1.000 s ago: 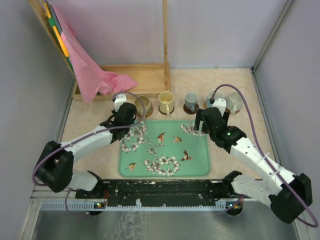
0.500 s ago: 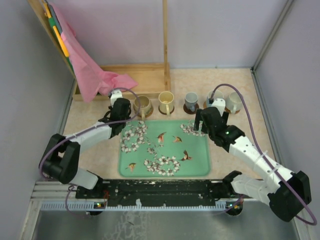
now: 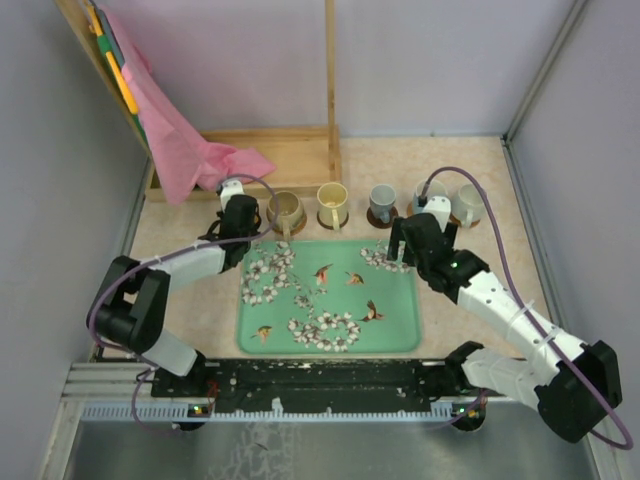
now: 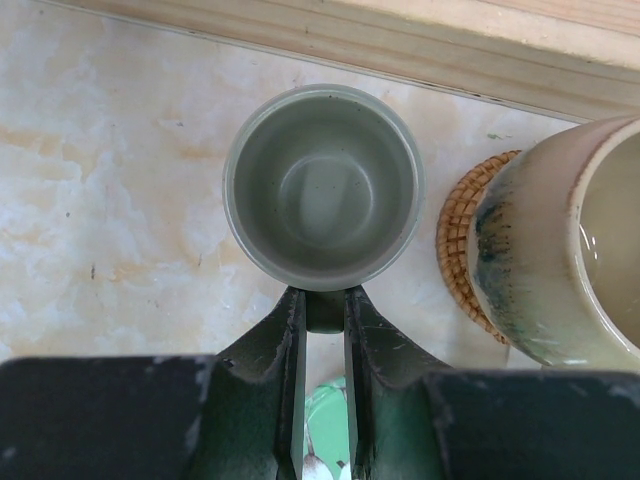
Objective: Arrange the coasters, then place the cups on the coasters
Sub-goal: Place the cup on the coaster.
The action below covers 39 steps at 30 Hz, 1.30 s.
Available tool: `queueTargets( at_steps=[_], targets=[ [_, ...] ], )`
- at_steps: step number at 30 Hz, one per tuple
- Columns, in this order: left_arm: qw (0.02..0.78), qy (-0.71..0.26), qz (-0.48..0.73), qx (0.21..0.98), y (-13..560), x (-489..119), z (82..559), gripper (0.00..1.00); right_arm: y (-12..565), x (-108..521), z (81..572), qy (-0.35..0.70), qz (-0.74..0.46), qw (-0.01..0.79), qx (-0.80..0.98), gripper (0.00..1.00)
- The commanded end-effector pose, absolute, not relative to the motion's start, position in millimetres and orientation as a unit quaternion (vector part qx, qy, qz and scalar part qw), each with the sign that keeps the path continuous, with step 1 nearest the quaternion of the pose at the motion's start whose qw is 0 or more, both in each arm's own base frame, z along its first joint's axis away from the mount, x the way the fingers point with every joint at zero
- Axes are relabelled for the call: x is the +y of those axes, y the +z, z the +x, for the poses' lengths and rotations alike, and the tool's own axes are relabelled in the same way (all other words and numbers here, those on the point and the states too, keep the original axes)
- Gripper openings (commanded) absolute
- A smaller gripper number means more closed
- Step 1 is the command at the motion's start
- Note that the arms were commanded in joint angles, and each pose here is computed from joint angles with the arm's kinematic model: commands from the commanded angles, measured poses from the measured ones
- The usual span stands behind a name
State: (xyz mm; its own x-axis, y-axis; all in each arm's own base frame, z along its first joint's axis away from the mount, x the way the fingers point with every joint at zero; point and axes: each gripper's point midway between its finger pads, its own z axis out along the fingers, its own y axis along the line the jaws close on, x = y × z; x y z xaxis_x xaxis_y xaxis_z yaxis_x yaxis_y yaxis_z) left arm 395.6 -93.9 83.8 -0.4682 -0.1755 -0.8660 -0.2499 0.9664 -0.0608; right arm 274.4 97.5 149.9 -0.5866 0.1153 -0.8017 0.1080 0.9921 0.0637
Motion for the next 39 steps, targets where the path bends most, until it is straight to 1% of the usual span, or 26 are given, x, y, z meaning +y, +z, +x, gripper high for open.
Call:
queueTargets(
  at_steps=[1, 13, 39],
  targets=[
    [0.517, 0.022, -0.131, 0.845, 88, -95, 407, 0.0, 176, 99, 291, 0.015, 0.079, 0.485, 0.871, 0.9],
    [0.504, 0.029, -0.131, 0.853, 74, -92, 409, 0.0, 173, 99, 291, 0.016, 0.08, 0.483, 0.872, 0.9],
    [0.491, 0.04, -0.122, 0.862, 62, -92, 412, 0.0, 170, 98, 291, 0.019, 0.083, 0.48, 0.873, 0.9]
  ],
)
